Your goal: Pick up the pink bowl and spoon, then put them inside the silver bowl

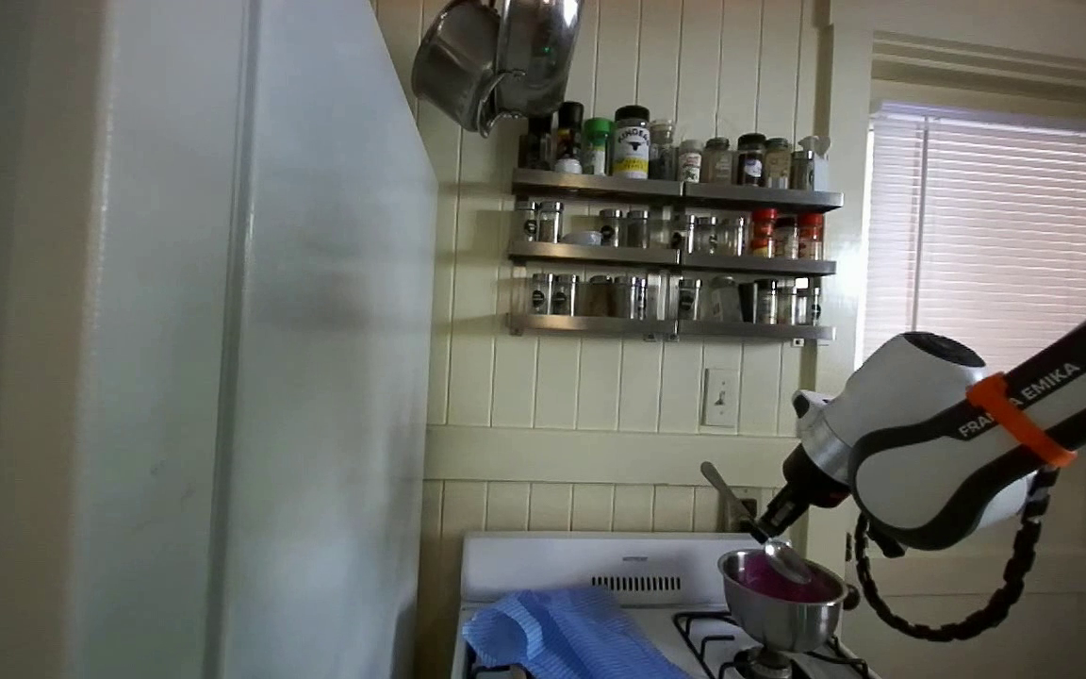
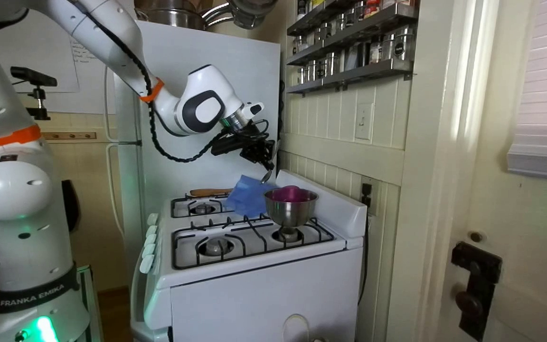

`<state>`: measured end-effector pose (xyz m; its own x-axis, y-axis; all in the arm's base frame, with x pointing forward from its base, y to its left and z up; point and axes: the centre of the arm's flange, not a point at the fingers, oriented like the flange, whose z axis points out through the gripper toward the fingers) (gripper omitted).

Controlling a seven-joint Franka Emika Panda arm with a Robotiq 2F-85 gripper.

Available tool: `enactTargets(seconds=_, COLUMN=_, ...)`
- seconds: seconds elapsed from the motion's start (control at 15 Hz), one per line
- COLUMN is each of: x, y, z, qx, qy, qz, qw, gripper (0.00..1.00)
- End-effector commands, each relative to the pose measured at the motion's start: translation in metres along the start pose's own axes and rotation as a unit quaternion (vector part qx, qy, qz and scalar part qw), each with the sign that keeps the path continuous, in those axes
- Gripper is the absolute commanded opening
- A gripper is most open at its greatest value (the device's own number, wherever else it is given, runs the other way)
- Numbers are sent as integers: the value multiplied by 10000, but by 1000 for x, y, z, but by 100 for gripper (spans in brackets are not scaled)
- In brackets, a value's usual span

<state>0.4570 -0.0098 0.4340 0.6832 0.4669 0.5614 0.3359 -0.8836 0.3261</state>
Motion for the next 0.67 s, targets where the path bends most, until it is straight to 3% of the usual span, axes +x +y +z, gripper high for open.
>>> enactTargets(seconds=0.0, x=-14, y=10, z=6, qx=96, qy=497, qz=-796, qw=9955, gripper=2)
enactTargets(seconds=0.33, x=-17, y=5, z=18, qx=191, qy=995, qz=-1555, qw=9826, gripper=2)
enactTargets(seconds=0.6, x=-37, y=1, z=27, qx=311, qy=1111, qz=-1575, qw=9808, gripper=2)
